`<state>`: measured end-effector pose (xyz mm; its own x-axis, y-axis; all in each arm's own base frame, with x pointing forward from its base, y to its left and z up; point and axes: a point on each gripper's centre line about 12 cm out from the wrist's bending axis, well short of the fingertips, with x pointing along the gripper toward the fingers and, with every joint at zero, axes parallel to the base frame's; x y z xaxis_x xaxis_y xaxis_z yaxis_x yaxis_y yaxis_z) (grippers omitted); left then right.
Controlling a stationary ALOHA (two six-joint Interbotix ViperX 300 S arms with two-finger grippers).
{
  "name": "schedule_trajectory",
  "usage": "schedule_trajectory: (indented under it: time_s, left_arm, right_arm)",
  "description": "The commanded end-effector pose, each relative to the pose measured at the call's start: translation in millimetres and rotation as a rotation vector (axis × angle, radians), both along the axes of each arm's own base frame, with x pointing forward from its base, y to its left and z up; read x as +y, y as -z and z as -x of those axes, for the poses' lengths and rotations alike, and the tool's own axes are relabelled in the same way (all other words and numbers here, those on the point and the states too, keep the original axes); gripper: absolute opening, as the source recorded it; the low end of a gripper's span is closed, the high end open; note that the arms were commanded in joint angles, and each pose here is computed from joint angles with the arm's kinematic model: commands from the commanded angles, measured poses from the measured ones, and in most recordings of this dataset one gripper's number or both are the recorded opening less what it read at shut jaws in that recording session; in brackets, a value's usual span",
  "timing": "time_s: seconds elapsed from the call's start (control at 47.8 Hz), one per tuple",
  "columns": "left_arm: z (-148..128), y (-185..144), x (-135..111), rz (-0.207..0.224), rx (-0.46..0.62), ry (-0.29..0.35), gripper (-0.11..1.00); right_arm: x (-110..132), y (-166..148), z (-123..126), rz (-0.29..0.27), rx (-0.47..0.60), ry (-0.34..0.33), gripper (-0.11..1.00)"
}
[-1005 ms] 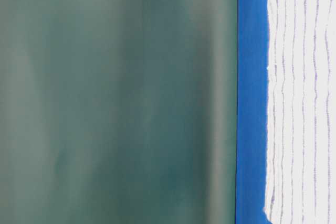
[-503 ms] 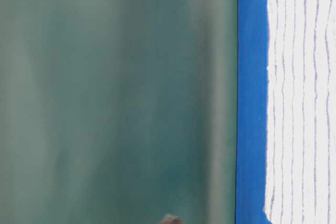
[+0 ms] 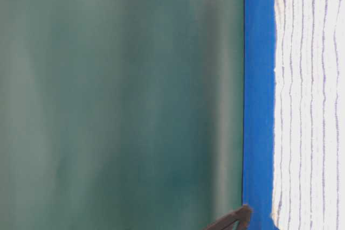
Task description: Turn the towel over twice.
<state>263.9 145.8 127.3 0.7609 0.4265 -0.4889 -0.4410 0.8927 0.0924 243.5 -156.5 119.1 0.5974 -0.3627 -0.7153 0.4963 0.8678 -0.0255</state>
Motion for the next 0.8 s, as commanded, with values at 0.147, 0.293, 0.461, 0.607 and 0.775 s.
schedule_trajectory:
  time_s: [0.147, 0.293, 0.461, 0.607, 0.775]
  left_arm:
    - [-9, 16, 19, 0.003, 0.011, -0.039, 0.79]
    - [-8, 31, 26, 0.025, 0.048, -0.059, 0.79]
    - [-10, 43, 29, 0.044, 0.081, -0.062, 0.75]
    - [-12, 50, 30, 0.054, 0.102, -0.061, 0.5]
    - [-11, 55, 29, 0.068, 0.125, -0.061, 0.1]
  right_arm:
    - [-11, 15, -8, -0.008, -0.012, 0.002, 0.61]
    - [-14, 25, -10, -0.027, 0.012, 0.007, 0.61]
    - [-15, 26, -11, -0.027, 0.013, 0.007, 0.58]
    - [-15, 26, -11, -0.025, 0.016, 0.006, 0.39]
    - [-14, 28, -9, -0.029, 0.023, 0.006, 0.06]
